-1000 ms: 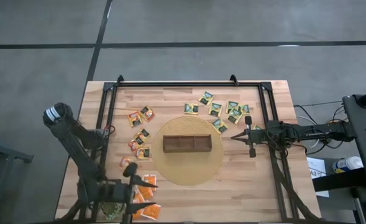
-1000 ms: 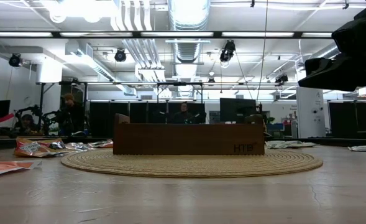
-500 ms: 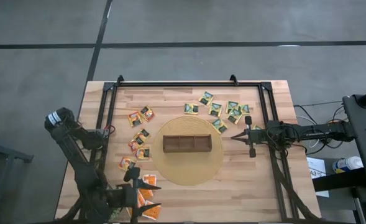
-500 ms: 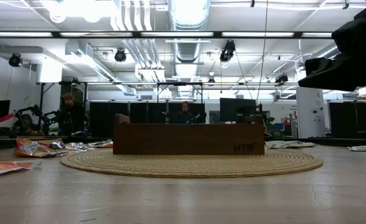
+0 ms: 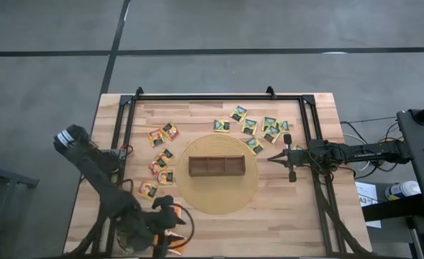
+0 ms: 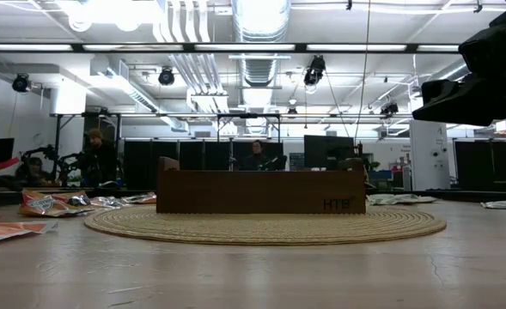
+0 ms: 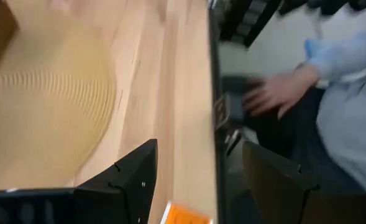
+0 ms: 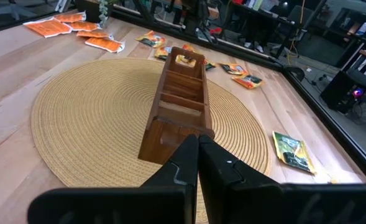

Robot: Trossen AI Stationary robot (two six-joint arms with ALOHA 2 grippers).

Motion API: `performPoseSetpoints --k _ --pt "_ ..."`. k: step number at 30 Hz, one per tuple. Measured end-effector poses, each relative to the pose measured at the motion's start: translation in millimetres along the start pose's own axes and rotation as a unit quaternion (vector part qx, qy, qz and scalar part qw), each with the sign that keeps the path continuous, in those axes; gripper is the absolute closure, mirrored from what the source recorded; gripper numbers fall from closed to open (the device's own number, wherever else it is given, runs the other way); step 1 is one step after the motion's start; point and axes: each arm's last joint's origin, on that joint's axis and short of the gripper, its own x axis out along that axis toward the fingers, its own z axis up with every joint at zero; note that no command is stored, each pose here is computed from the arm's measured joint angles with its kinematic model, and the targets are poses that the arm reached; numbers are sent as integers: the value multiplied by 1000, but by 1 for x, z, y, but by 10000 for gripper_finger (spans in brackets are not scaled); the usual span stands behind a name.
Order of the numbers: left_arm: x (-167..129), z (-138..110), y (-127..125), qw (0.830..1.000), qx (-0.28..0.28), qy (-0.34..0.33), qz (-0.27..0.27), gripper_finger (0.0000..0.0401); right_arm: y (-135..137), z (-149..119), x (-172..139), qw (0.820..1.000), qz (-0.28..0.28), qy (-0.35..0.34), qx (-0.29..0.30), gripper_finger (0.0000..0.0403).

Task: Pick & Place Tea
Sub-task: Put the white orange tea bag into the left section of the wooden organizer

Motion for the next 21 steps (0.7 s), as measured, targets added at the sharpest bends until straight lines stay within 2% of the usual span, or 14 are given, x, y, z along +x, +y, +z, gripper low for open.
performPoseSetpoints --k 11,15,17,19,21 --pt "37 -23 12 987 -39 158 15 174 0 0 0 1000 0 0 0 394" --pt "45 -38 19 971 -71 221 54 174 0 0 0 1000 0 0 0 394" --pt "47 -46 23 956 -102 262 80 174 0 0 0 1000 0 0 0 394" --pt "52 -52 24 944 -119 297 84 174 0 0 0 1000 0 0 0 394" --pt "54 -57 23 939 -120 311 87 174 0 0 0 1000 0 0 0 394"
